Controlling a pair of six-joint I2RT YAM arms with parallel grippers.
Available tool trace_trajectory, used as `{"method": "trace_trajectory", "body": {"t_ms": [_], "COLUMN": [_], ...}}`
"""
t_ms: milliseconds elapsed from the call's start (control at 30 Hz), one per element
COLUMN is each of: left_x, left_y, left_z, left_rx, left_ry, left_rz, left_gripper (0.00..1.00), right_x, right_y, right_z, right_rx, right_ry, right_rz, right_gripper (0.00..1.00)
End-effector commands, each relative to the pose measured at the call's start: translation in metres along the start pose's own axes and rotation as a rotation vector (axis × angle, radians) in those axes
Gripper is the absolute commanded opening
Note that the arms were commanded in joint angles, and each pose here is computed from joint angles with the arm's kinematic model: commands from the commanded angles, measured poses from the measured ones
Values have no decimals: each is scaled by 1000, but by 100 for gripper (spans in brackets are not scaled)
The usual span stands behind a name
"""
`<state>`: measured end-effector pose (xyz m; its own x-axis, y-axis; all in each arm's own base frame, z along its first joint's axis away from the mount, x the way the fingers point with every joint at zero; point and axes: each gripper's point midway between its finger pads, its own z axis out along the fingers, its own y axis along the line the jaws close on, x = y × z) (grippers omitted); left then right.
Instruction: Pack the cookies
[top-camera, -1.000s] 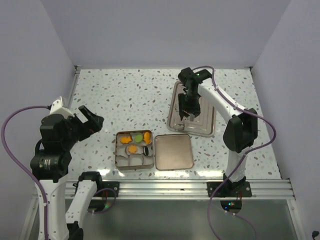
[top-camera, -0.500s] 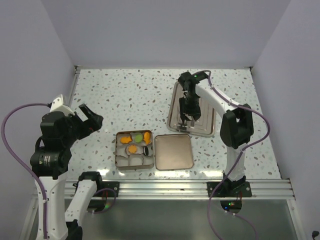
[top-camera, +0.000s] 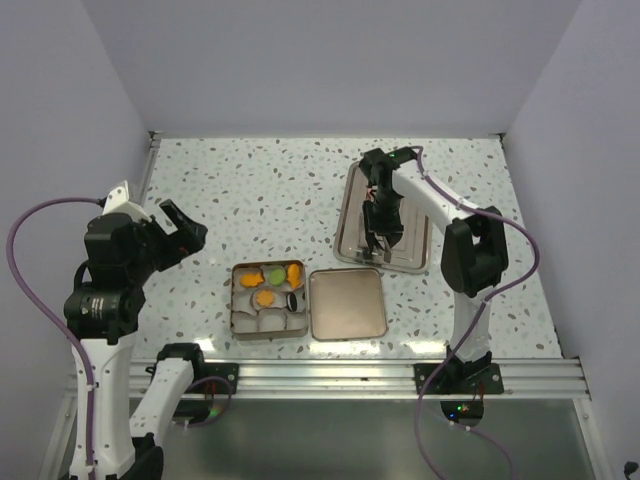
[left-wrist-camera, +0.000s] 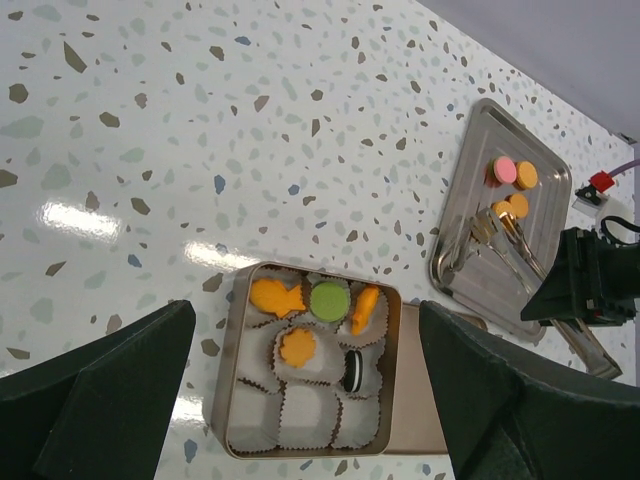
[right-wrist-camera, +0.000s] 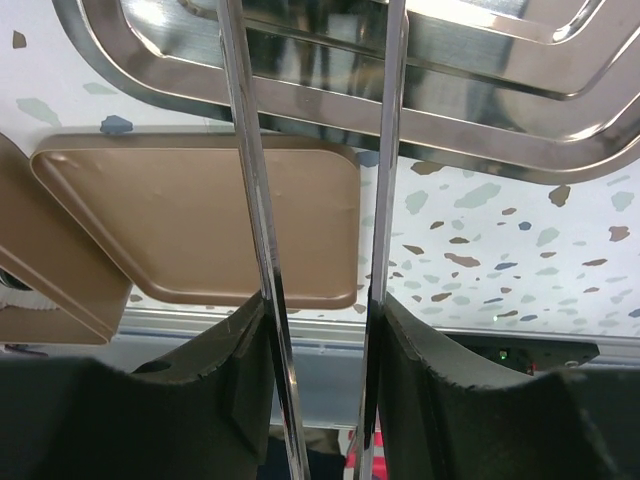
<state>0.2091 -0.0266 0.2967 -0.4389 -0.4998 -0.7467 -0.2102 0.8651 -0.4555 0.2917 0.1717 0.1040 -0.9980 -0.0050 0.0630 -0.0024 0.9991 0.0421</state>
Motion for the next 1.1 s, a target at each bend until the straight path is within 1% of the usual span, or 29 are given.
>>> {"method": "trace_trajectory", "body": {"t_ms": [0, 100, 300, 433, 633, 767, 833, 867, 900, 1067], "left_x": [-13, -14, -14, -13, -12, -11, -9, -9, -8, -8], "left_y": [-12, -12, -12, -13, -15, -16, -15, -17, -18, -22], "left_z": [5, 7, 5, 1, -2, -1, 1, 2, 3, 4], "left_rx": [47, 49, 50, 54, 67, 73, 74, 83, 87, 111], "left_ry": [-47, -45, -48, -53, -50, -48, -41, -41, -35, -36], "left_rz": [-1, -4, -8, -8, -13, -18, -24, -25, -28, -41], "left_gripper": [100, 100, 100, 100, 100, 100, 100, 100, 100, 100], "right_x": [14, 13, 5, -2, 12, 36, 59, 68, 88, 143], "right_y": [-2, -1, 0, 8, 23, 46, 74, 84, 105, 154], "right_z": [-10, -13, -42, -72, -102, -125, -130, -131, -131, -126], "right_rx": [-19, -23, -18, -62, -150, -234, -270, -276, -291, -358], "right_ry": [38, 35, -21, -93, -132, -165, -157, -152, -139, -94], "right_rz": [-16, -18, -23, -23, -25, -66, -135, -164, -216, -314], "right_gripper": [40, 39, 38, 38, 37, 37, 37, 37, 37, 37]}}
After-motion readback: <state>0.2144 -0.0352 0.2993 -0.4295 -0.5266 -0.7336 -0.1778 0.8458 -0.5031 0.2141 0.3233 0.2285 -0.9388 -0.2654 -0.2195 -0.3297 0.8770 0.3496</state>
